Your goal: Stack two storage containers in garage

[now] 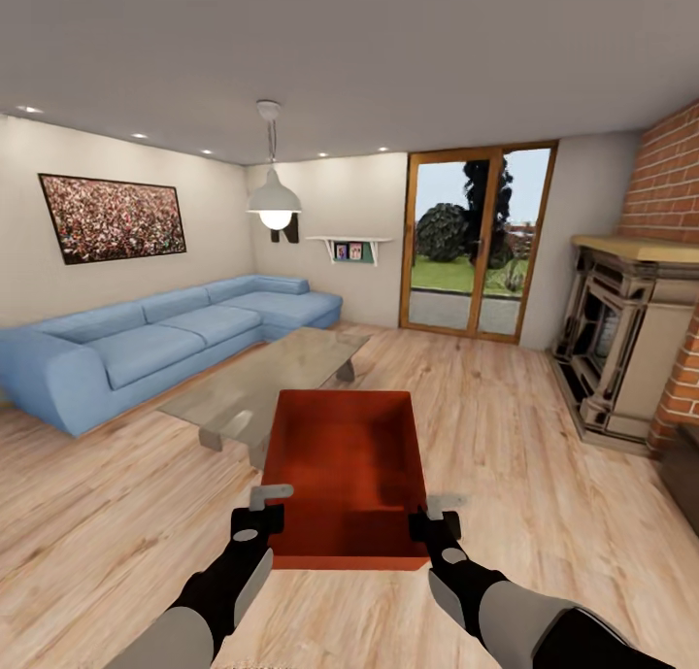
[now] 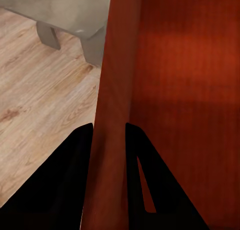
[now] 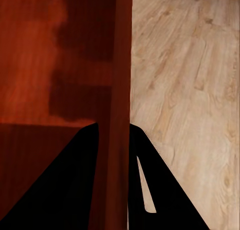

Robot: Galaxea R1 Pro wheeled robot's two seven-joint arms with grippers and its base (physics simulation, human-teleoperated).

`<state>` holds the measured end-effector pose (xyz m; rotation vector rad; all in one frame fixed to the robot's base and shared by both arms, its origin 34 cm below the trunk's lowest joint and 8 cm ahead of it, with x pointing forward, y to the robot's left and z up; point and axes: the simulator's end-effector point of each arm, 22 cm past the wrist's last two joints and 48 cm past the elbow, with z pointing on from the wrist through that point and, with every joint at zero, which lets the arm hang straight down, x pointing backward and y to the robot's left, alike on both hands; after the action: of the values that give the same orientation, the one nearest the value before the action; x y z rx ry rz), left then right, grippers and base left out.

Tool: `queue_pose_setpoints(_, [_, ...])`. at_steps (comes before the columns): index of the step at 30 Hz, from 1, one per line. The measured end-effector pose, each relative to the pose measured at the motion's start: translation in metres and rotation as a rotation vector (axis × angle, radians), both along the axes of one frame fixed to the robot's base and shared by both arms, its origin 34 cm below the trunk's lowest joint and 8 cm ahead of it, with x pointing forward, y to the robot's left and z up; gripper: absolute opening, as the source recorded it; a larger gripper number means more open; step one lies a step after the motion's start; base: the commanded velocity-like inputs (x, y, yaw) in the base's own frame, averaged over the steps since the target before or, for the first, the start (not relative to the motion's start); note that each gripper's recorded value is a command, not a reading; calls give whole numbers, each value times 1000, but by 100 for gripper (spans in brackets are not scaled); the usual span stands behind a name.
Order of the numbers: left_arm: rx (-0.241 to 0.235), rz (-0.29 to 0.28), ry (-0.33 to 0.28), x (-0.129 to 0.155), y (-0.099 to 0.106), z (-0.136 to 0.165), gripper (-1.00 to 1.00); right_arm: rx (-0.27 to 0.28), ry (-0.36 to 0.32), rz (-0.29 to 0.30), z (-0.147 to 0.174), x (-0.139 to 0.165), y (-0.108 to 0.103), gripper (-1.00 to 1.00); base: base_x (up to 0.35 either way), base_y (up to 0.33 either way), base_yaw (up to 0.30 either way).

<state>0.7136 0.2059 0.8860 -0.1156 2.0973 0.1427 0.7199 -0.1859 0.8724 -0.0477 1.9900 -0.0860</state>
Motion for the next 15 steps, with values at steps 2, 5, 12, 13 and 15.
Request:
queue_pose_setpoints(2, [0, 0, -1, 0, 0, 1, -100, 0, -1, 0, 1, 0, 0, -100, 0, 0, 300])
queue_pose_setpoints(5, [0, 0, -3, 0, 0, 2, -100, 0, -3, 0, 2, 0, 0, -100, 0, 0, 300])
queue_pose_setpoints(12, [0, 0, -7, 0, 0, 4, -100, 0, -7, 0, 4, 1, 0, -100, 0, 0, 300])
queue_pose_setpoints(13, [0, 0, -7, 1, 0, 4, -100, 0, -7, 0, 4, 1, 0, -100, 0, 0, 300])
queue_pose_setpoints(15, [0, 0, -9, 1, 0, 5, -100, 0, -9, 0, 5, 1, 0, -100, 0, 0, 300])
